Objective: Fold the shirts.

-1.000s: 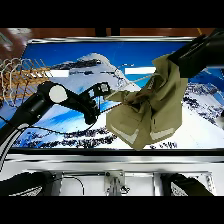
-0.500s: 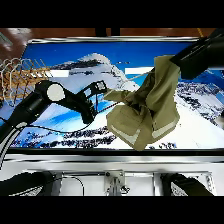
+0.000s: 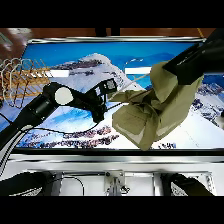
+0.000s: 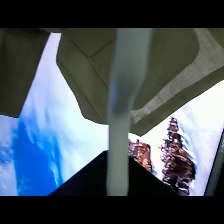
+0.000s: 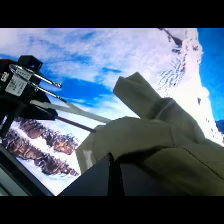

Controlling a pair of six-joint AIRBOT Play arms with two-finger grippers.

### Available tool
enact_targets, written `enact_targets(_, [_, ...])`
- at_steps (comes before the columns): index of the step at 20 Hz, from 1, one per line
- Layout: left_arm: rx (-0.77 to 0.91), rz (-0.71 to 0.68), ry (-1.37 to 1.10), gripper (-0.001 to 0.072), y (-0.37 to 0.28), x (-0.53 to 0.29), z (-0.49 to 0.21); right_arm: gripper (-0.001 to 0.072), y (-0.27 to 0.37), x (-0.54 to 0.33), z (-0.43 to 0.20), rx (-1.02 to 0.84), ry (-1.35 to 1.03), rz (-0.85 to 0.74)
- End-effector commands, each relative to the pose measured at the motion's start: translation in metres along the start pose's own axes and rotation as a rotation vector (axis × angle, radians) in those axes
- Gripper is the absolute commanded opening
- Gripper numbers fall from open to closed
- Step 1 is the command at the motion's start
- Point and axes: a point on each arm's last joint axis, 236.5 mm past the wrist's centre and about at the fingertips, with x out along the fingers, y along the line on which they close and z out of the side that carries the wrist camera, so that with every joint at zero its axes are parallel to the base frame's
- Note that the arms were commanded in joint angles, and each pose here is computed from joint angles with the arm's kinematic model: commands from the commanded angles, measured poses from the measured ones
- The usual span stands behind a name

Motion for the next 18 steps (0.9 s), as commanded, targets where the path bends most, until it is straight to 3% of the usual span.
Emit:
enact_targets(1, [0.001, 0.046, -0.058, 0.0051, 0.012, -0.007, 0.019, 0.0080, 0.014, 0.000, -0.002, 0.018, 0.010, 0.061])
enact_targets(11, [-0.015, 0.019, -0.107, 0.0051, 0.001, 0.005, 0.035, 0.0081, 0.034, 0.018, 0.008, 0.099, 0.001, 0.206])
enact_targets(16, [-0.009, 0.012, -0.108, 0.0051, -0.003, 0.006, 0.036, 0.0081, 0.022, 0.030, 0.010, 0.102, 0.001, 0.185])
enact_targets(18, [-0.008, 0.012, -0.108, 0.0051, -0.003, 0.006, 0.036, 0.0137, 0.020, 0.029, 0.009, 0.087, 0.002, 0.175])
